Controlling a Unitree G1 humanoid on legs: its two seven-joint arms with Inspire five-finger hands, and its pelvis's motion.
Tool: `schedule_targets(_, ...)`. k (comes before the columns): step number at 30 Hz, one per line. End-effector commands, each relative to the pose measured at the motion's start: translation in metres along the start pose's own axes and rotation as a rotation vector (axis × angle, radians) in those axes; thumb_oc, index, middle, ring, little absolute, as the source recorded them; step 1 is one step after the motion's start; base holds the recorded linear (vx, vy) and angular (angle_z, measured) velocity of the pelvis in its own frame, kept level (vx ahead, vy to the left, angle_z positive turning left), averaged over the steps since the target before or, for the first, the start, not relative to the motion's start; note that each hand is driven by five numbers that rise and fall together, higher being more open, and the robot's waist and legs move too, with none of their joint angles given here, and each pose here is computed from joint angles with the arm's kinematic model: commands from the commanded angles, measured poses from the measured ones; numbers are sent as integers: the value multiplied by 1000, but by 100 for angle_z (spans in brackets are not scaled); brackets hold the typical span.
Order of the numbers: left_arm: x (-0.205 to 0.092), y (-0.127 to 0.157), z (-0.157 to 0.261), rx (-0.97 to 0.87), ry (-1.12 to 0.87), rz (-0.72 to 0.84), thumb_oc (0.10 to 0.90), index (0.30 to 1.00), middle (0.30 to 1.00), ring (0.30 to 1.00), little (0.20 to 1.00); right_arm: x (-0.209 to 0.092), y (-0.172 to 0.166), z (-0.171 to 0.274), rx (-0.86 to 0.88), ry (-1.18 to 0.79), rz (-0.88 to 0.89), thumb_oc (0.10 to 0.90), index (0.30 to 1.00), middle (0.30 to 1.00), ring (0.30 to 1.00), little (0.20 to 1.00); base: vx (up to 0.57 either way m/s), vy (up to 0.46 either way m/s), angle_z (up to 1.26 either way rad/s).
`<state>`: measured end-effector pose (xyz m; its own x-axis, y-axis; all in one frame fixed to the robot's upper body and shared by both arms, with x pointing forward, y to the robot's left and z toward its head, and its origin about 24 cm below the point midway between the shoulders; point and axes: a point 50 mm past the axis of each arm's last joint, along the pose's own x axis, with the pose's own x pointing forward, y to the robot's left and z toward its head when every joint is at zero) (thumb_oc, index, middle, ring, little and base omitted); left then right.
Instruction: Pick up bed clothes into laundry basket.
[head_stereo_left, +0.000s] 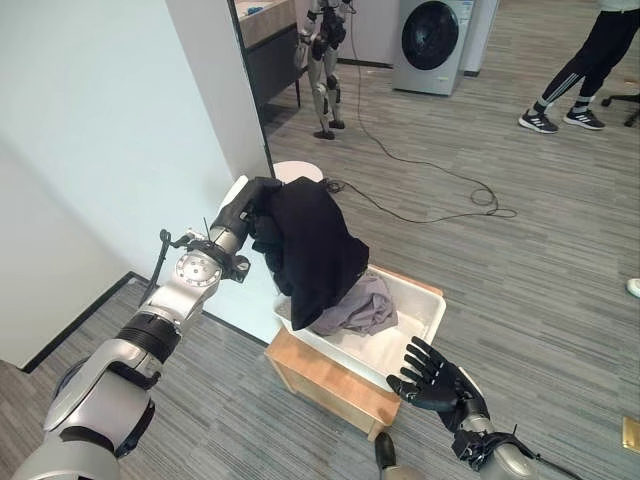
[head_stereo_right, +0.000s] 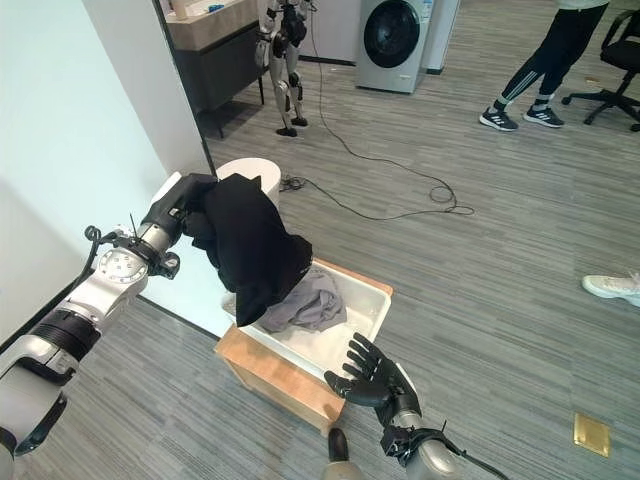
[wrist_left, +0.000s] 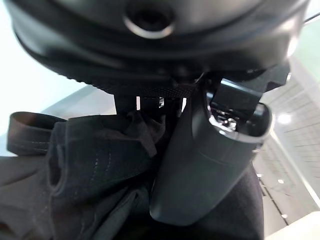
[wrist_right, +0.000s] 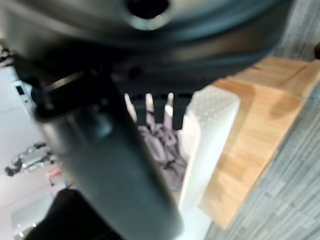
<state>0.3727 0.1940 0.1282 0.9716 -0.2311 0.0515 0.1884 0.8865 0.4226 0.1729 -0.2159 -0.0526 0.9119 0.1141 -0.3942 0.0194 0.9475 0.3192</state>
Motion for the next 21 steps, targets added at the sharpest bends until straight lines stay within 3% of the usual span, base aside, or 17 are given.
schedule_targets(1,37,27,85,20,-236,96,400,300,300,300,300,9,28,43,-52,-204,174,800,900,900,900,900,-22,36,-20)
schedule_targets(15,43,53,108,176,-232,167,400,300,300,300,300,7,27,48,-54,-226,186,800,900,900,900,900,-8,41,-53)
schedule_targets(17,43,57,99,284,-171,175,400,300,300,300,300,7,27,47,-59,-219,187,800,900,900,900,900,46,42,-40)
schedule_targets(21,40,60,76,278,-83,180,400,300,300,300,300,5,27,44,-49,-211,188,800,900,900,900,900,29,19,-20)
